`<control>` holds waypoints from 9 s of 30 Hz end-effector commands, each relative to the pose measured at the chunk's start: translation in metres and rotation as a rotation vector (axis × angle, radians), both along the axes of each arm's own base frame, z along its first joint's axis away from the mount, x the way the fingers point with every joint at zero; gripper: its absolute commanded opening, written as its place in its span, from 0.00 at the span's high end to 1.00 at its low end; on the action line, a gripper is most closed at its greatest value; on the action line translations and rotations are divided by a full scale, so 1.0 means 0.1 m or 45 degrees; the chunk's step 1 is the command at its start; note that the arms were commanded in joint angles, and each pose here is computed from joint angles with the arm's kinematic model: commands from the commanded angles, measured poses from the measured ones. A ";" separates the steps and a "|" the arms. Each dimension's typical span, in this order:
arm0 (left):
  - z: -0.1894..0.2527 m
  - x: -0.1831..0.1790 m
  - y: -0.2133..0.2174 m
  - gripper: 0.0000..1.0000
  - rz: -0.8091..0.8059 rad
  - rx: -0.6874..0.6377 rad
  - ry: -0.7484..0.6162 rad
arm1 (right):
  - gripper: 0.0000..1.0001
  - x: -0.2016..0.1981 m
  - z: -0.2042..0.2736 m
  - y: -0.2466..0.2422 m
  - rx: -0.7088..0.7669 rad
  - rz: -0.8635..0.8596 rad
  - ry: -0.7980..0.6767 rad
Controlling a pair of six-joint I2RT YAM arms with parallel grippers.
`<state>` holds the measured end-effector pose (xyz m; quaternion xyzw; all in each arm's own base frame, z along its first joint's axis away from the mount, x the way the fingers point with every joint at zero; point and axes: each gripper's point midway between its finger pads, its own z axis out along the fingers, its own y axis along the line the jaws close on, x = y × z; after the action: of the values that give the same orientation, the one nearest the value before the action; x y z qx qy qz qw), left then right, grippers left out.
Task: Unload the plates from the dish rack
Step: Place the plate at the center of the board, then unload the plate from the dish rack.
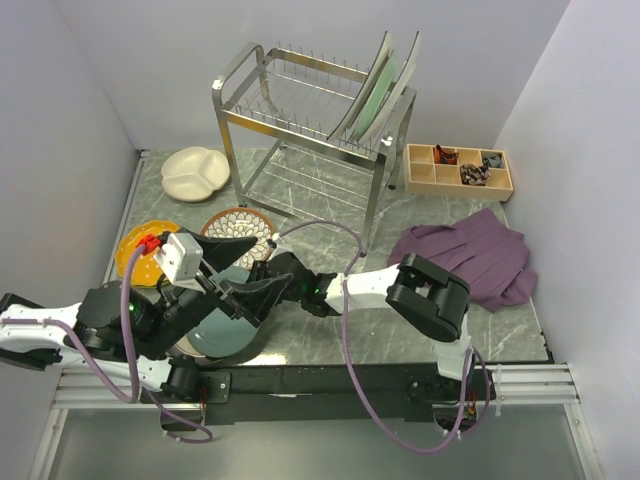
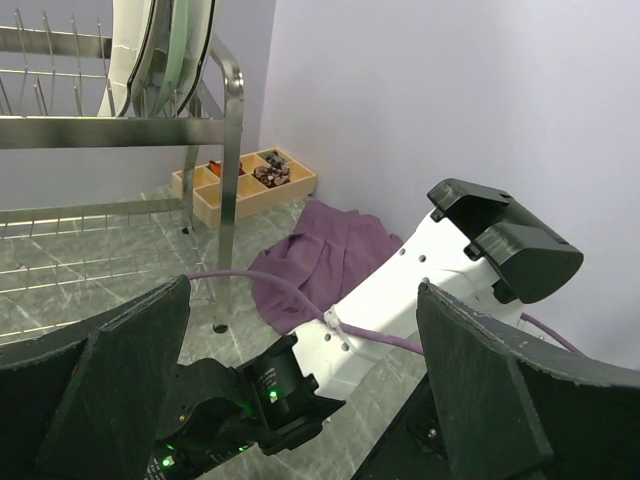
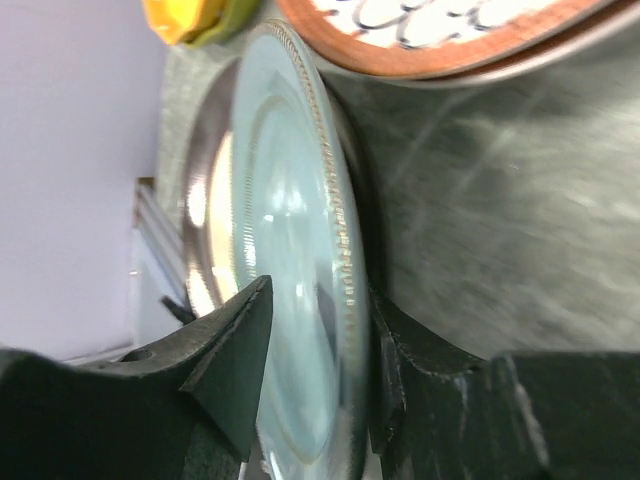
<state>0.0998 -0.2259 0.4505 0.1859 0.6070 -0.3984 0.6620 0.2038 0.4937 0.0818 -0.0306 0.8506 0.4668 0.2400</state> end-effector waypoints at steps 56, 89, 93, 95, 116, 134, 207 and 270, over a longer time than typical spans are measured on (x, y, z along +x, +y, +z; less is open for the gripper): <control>-0.01 0.10 -0.09 0.01 0.121 0.051 -0.106 | 0.80 0.13 -0.05 -0.07 -0.187 -0.114 -0.132; 0.33 0.20 -0.17 0.01 0.097 0.058 -0.126 | 0.09 -0.01 1.15 -1.24 -0.253 -0.171 -0.395; 0.43 0.62 -0.35 0.01 0.111 0.160 -0.144 | 0.00 -0.25 1.35 -1.45 -0.142 -0.121 -0.412; 0.54 0.79 -0.50 0.07 0.101 0.153 -0.111 | 0.00 -0.32 1.47 -1.62 -0.133 -0.121 -0.436; 0.60 2.30 -1.23 0.40 0.106 0.517 -0.307 | 0.00 -0.44 1.96 -2.70 0.113 -0.372 -0.791; 0.58 2.96 -1.22 0.63 0.239 0.463 -0.342 | 0.00 -0.42 1.92 -2.71 0.086 -0.385 -0.789; 1.31 2.91 -0.75 0.55 0.153 -0.291 0.080 | 0.01 -0.42 1.94 -2.71 0.103 -0.390 -0.785; 1.16 3.03 -1.37 0.99 0.152 -0.039 -0.309 | 0.01 -0.42 1.91 -2.70 0.095 -0.388 -0.785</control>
<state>0.4484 -0.3683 0.4935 0.1769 0.6042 -0.2975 0.7178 0.1601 0.2239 0.2658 -0.0434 0.7261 0.4189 0.5435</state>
